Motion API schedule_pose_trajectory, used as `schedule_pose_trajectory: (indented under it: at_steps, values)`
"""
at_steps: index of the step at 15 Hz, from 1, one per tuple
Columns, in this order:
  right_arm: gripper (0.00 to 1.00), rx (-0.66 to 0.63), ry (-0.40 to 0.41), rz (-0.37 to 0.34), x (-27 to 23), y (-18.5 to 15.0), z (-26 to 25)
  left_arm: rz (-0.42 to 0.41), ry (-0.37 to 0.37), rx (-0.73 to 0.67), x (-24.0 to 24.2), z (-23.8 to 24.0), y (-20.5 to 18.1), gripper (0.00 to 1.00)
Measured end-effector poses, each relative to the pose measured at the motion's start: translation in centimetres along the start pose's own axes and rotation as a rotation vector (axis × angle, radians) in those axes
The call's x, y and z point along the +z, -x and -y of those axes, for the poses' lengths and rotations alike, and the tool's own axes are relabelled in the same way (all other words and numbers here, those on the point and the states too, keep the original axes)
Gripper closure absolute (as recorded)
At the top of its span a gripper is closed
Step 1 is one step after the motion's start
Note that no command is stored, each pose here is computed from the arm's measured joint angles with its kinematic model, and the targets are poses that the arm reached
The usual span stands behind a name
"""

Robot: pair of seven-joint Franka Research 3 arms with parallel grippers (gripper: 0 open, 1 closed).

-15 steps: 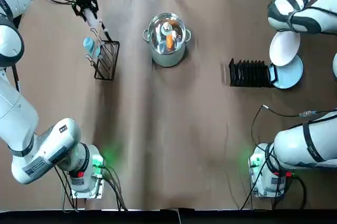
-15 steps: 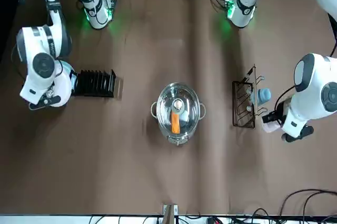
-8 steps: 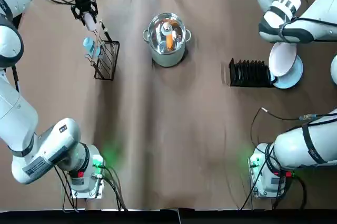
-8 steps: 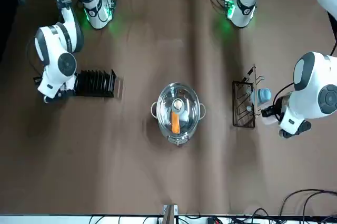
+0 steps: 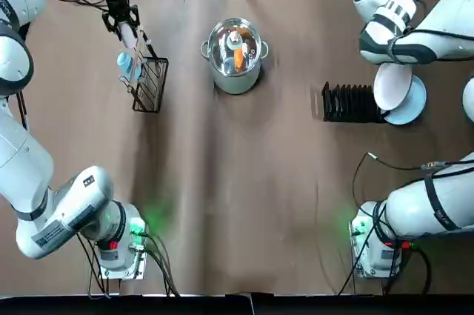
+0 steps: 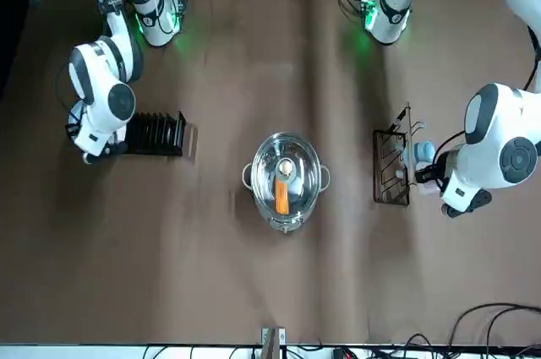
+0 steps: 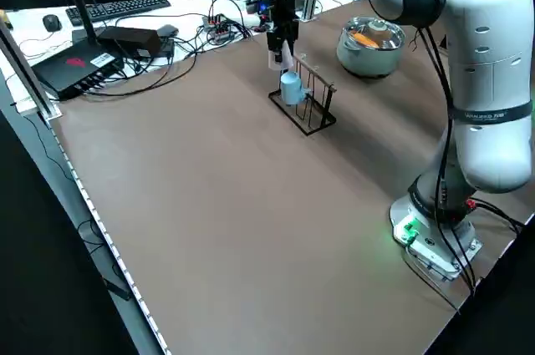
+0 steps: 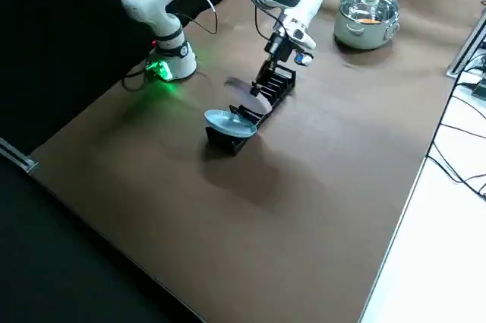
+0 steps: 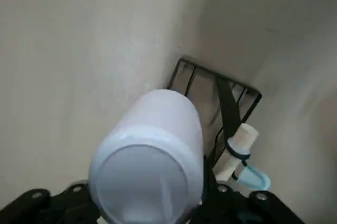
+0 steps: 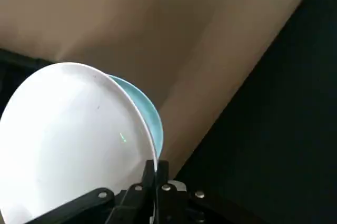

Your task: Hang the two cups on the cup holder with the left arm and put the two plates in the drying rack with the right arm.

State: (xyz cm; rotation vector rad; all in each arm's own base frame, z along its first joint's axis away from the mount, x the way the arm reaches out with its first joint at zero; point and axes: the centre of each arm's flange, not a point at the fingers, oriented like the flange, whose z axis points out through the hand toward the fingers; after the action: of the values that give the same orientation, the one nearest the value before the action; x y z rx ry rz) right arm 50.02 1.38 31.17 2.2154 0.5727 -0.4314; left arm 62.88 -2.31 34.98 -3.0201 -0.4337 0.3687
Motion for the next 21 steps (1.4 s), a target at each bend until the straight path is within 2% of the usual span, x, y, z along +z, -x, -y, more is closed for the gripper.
schedule_pose_trajectory:
  at_steps: [6,13,14,15,16,18,20,21]
  values:
    - [0.97,-0.04,0.011,0.01,0.3,-1.6,3.4,0.013,-0.008,0.002,0.8,0.1,0.1,0.34]
    - [0.96,-0.051,0.008,0.023,1.0,-2.1,4.2,0.021,-0.017,0.01,1.6,0.1,-0.1,0.34]
    - [0.92,-0.052,0.009,0.024,1.0,-2.2,4.3,0.022,-0.017,0.01,1.7,0.1,-0.1,0.34]
    - [0.73,-0.055,0.008,0.026,1.1,-2.3,4.4,0.022,-0.017,0.01,1.7,0.1,-0.1,0.34]
    - [0.63,-0.055,0.008,0.026,1.1,-2.4,4.4,0.021,-0.018,0.01,1.7,0.0,-0.1,0.34]
    - [0.47,-0.052,0.009,0.023,1.0,-2.6,4.2,0.018,-0.02,0.011,1.6,0.1,-0.2,0.21]
    - [0.47,-0.039,0.01,0.012,0.5,-3.0,3.5,0.014,-0.02,0.009,1.5,0.2,-0.3,0.03]
    - [0.47,-0.03,0.011,0.004,0.1,-3.1,2.9,0.012,-0.018,0.008,1.3,0.2,-0.3,0.0]
